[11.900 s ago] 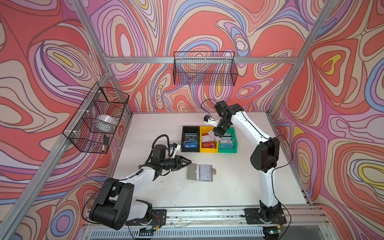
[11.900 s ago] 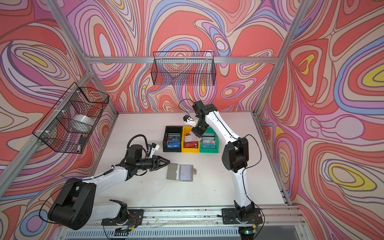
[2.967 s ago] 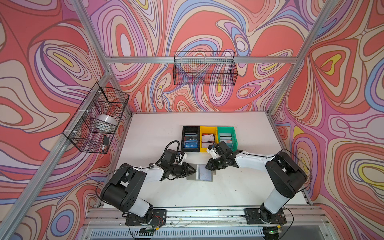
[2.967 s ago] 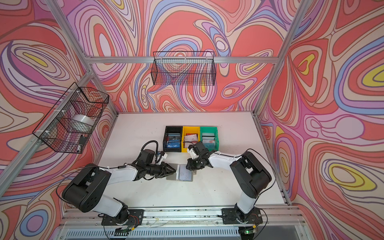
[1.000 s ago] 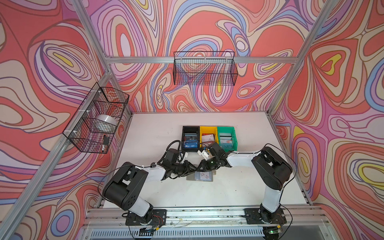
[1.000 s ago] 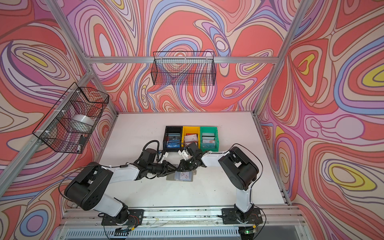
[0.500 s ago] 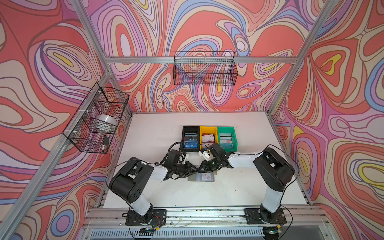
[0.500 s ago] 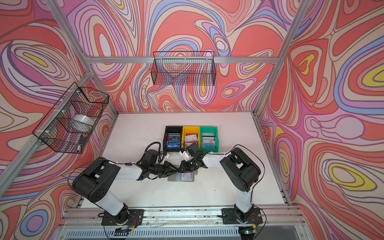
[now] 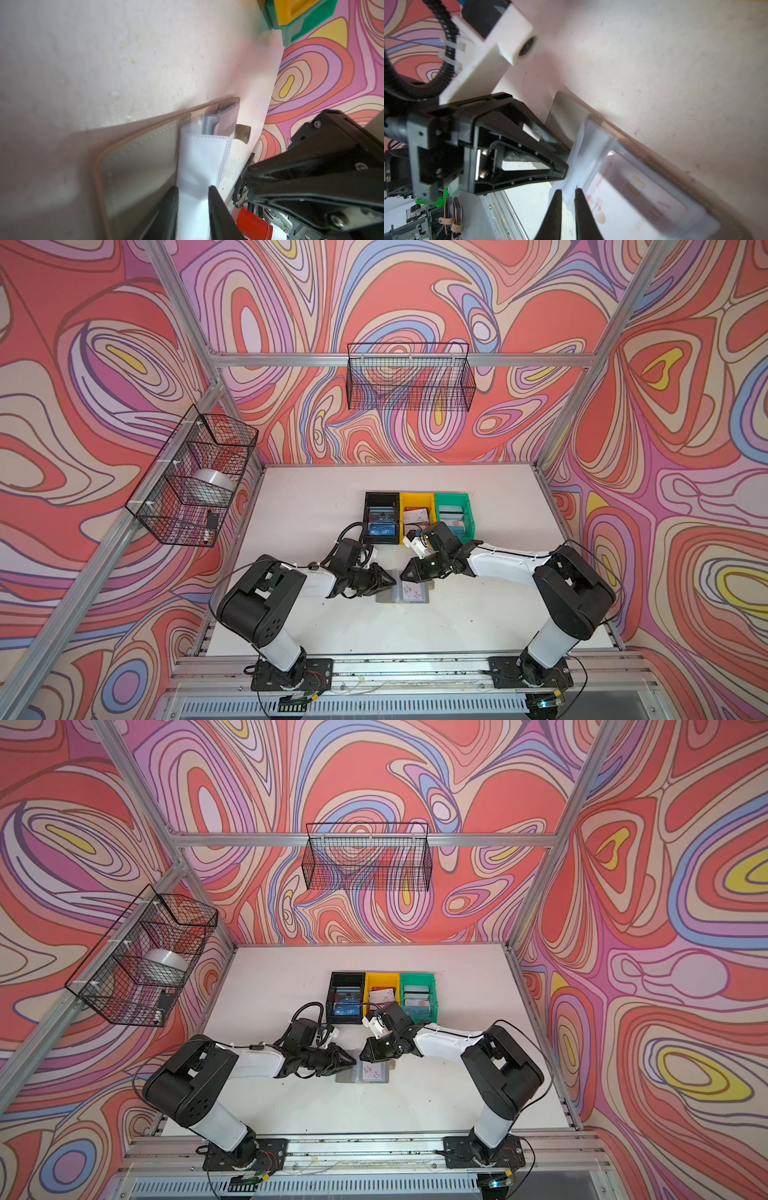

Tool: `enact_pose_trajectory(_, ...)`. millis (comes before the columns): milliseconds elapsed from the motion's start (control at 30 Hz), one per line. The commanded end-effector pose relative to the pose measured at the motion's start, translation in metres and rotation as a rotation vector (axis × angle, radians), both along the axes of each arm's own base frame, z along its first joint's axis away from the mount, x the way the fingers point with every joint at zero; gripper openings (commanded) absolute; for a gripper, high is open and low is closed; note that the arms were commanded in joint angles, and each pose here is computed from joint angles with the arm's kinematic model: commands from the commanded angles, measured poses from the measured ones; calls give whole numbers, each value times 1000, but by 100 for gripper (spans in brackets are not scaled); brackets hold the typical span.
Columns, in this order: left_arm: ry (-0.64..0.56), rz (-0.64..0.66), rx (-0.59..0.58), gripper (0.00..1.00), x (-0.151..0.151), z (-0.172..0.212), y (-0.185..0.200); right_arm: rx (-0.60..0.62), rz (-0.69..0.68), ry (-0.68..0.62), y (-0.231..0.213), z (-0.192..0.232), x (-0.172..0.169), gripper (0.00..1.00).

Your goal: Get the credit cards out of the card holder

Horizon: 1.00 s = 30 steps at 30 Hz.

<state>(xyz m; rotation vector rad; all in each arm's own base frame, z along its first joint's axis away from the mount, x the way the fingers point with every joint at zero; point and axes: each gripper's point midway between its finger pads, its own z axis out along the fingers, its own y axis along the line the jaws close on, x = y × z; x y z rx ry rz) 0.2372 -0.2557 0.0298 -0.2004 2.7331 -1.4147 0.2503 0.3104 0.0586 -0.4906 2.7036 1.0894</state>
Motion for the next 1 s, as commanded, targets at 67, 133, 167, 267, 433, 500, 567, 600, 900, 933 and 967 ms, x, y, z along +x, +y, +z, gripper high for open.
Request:
enact_pose_trajectory(67,-6,-12,32,29,3,8,0,-86,-46,54,-22,-30,-4,14)
enact_pose_trajectory(133,-16,-20,23,29,5,17,-2,-95,-44,71,-23,-38,-7,14)
enact_pose_trajectory(167,-21,-23,24,29,6,21,-2,-98,-45,77,-24,-41,-8,14)
enact_pose_trajectory(267,-48,-34,48,29,7,36,1,-97,-44,87,-23,-46,-9,14)
enact_pose_trajectory(433,-89,-36,94,29,11,56,12,-87,-31,80,-21,-44,-9,14)
enact_pose_trajectory(500,-85,-30,99,29,11,56,16,-84,-28,76,-19,-42,-7,14)
enact_pose_trajectory(567,-81,-22,93,29,10,55,17,-80,-25,72,-18,-39,-5,14)
enact_pose_trajectory(600,-81,-17,82,29,11,55,16,-80,-25,72,-18,-38,-5,14)
enact_pose_trajectory(900,-52,-10,-5,30,10,46,-1,-92,-36,93,-21,-43,-10,14)
enact_pose_trajectory(933,-53,-19,-7,30,10,47,-3,-92,-38,98,-22,-44,-11,14)
enact_pose_trajectory(967,-53,-30,-6,31,9,47,-7,-93,-42,100,-23,-46,-11,14)
